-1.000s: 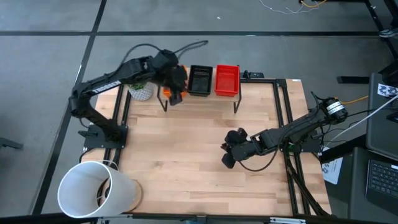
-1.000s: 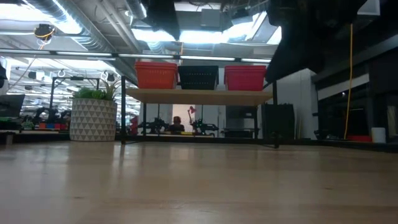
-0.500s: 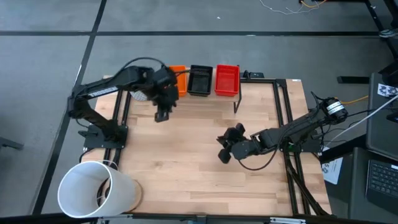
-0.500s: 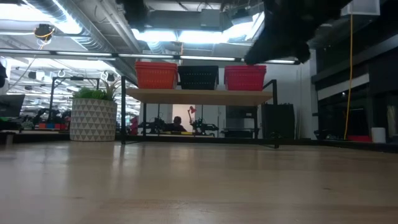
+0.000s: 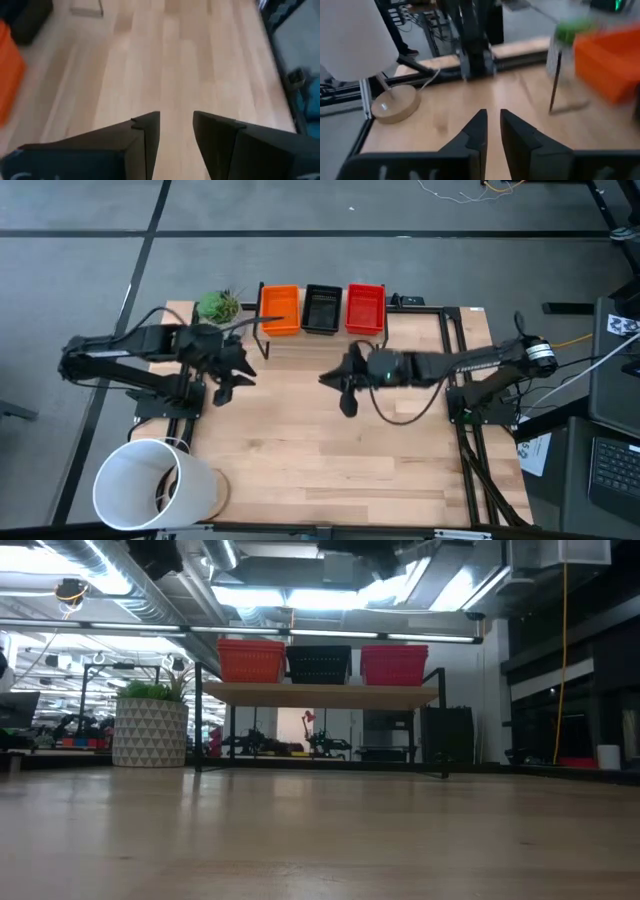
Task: Stack baskets on shelf by color
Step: Adjust the stacked bins on the shelf
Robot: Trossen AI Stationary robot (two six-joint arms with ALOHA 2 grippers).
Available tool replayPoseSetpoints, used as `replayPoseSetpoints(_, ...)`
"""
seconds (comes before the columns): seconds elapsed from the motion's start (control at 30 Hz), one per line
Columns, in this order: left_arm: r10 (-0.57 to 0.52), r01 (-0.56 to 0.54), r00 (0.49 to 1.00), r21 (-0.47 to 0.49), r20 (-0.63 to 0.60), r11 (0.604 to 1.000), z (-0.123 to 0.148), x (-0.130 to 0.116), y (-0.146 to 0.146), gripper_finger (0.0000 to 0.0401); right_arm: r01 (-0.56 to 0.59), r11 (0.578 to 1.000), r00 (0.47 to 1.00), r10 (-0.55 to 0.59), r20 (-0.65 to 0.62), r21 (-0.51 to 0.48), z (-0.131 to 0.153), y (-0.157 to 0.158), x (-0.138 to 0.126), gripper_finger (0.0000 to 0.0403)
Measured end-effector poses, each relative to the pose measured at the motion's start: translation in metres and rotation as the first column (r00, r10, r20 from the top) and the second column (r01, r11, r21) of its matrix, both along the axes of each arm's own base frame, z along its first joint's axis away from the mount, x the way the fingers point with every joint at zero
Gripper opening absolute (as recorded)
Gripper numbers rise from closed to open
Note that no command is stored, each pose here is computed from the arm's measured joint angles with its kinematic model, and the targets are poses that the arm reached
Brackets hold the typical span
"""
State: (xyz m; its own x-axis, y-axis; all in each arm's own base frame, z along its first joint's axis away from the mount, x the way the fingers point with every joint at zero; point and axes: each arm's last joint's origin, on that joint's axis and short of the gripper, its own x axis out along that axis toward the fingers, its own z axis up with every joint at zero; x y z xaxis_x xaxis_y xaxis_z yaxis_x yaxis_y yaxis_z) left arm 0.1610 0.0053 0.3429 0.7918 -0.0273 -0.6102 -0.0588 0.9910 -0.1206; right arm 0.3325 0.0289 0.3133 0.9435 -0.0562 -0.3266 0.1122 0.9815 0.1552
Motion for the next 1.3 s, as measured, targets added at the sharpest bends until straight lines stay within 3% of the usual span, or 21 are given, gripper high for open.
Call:
replayPoseSetpoints(0.23,-0.015,0.017,0.977,-0.006,0.21,1.0,-0.039,-0.021,-0.007,0.011,0.006,0.985,1.0,-0.002,0.024,-0.174,0.075,-0.028,0.011,0.0053)
replayPoseSetpoints(0.43,0.026,-0.022,0.952,-0.016,0.306,1.0,-0.072,-0.039,-0.006,0.011,0.08,0.976,0.985,-0.109,-0.137,-0.202,0.103,-0.069,0.023,0.0053)
replayPoseSetpoints(0.6,0.034,-0.036,0.889,-0.004,0.457,0.999,-0.092,-0.05,-0.006,0.011,0.049,0.985,0.927,-0.106,-0.359,-0.165,0.091,-0.108,0.037,0.0053)
replayPoseSetpoints(0.73,0.051,-0.052,0.874,-0.012,0.484,0.999,-0.119,-0.055,-0.005,0.011,0.056,0.991,0.883,-0.106,-0.457,-0.121,0.069,-0.14,0.051,0.0053)
replayPoseSetpoints(0.97,0.057,-0.06,0.881,-0.008,0.47,0.998,-0.15,-0.059,-0.005,0.011,0.073,0.989,0.829,-0.13,-0.545,-0.126,0.04,-0.176,0.06,0.0053)
replayPoseSetpoints(1.3,0.063,-0.056,0.8,-0.03,0.597,0.998,-0.177,-0.056,-0.005,0.011,0.028,0.991,0.766,-0.107,-0.634,-0.133,0.027,-0.185,0.055,0.0053)
